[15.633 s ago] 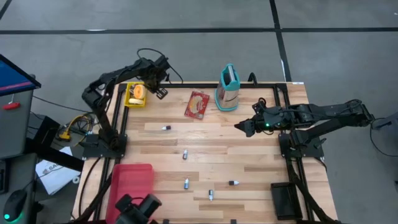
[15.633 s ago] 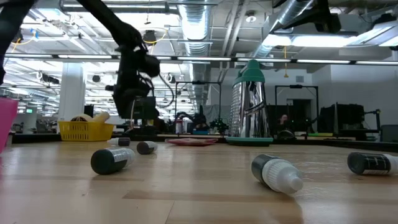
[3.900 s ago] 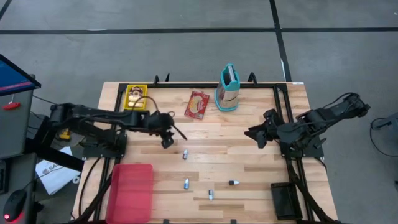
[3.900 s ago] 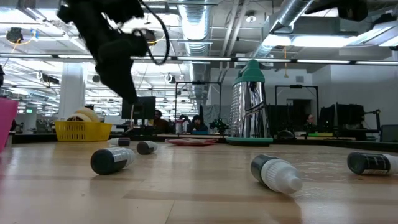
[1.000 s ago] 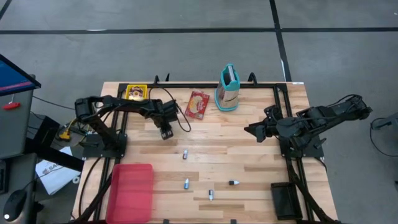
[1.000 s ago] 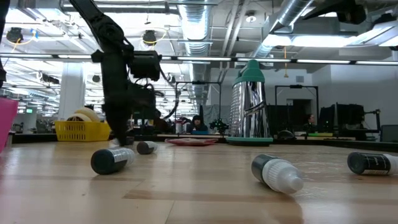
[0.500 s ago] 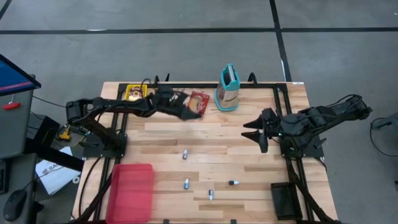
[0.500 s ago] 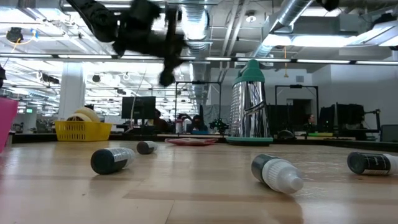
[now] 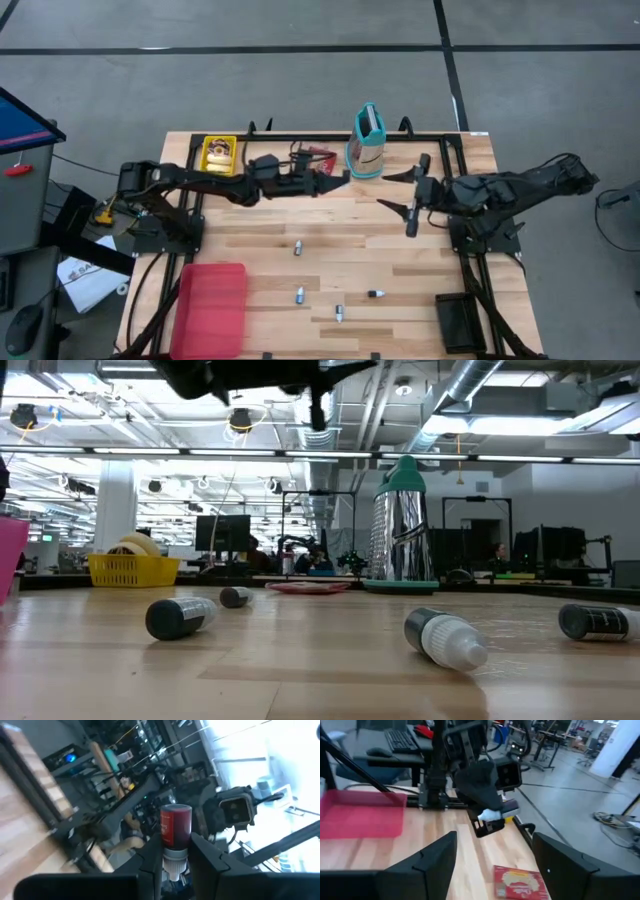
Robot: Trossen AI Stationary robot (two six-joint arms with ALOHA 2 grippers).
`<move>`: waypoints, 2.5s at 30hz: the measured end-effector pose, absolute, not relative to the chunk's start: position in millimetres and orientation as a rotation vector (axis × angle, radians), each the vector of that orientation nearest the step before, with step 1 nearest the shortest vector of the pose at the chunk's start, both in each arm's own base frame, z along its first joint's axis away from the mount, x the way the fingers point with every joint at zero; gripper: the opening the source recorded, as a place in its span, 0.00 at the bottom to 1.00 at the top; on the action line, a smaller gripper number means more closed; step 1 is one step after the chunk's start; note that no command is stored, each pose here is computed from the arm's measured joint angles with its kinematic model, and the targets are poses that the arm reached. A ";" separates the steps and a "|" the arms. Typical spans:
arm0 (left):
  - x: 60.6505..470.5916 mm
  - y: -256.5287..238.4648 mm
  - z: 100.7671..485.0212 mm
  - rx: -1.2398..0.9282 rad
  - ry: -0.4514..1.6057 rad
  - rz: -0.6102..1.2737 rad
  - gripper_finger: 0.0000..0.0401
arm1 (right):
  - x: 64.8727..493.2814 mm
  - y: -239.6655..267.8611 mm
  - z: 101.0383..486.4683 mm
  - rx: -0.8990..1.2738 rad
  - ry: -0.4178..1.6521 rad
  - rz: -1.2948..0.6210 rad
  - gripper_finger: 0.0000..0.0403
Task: Pick & Place Food Item
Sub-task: Put the top red food coloring bottle into the black basket
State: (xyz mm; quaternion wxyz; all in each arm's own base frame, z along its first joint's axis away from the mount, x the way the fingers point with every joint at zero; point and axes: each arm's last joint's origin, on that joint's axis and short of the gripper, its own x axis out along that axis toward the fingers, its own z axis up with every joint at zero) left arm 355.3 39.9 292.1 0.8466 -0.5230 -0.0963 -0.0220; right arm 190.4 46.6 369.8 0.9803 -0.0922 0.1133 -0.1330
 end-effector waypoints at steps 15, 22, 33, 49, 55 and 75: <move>400.3 13.5 305.8 -1.094 -0.217 -0.158 0.15 | 203.7 45.0 369.3 -0.118 0.191 -0.284 0.73; 400.0 11.1 307.1 -1.116 -0.226 -0.170 0.15 | 208.8 46.7 365.0 -0.166 0.218 -0.273 0.83; 399.9 11.1 307.3 -1.145 -0.226 -0.174 0.15 | 215.5 45.2 366.0 -0.229 0.201 -0.281 0.89; 399.8 3.4 307.5 -1.172 -0.201 -0.212 0.15 | 227.4 41.7 361.8 -0.228 0.200 -0.261 0.89; 399.8 2.6 307.2 -1.174 -0.192 -0.220 0.15 | 227.6 42.6 361.7 -0.225 0.199 -0.229 0.89; 399.8 2.6 307.2 -1.174 -0.191 -0.220 0.15 | 227.6 43.1 361.7 -0.217 0.198 -0.221 0.75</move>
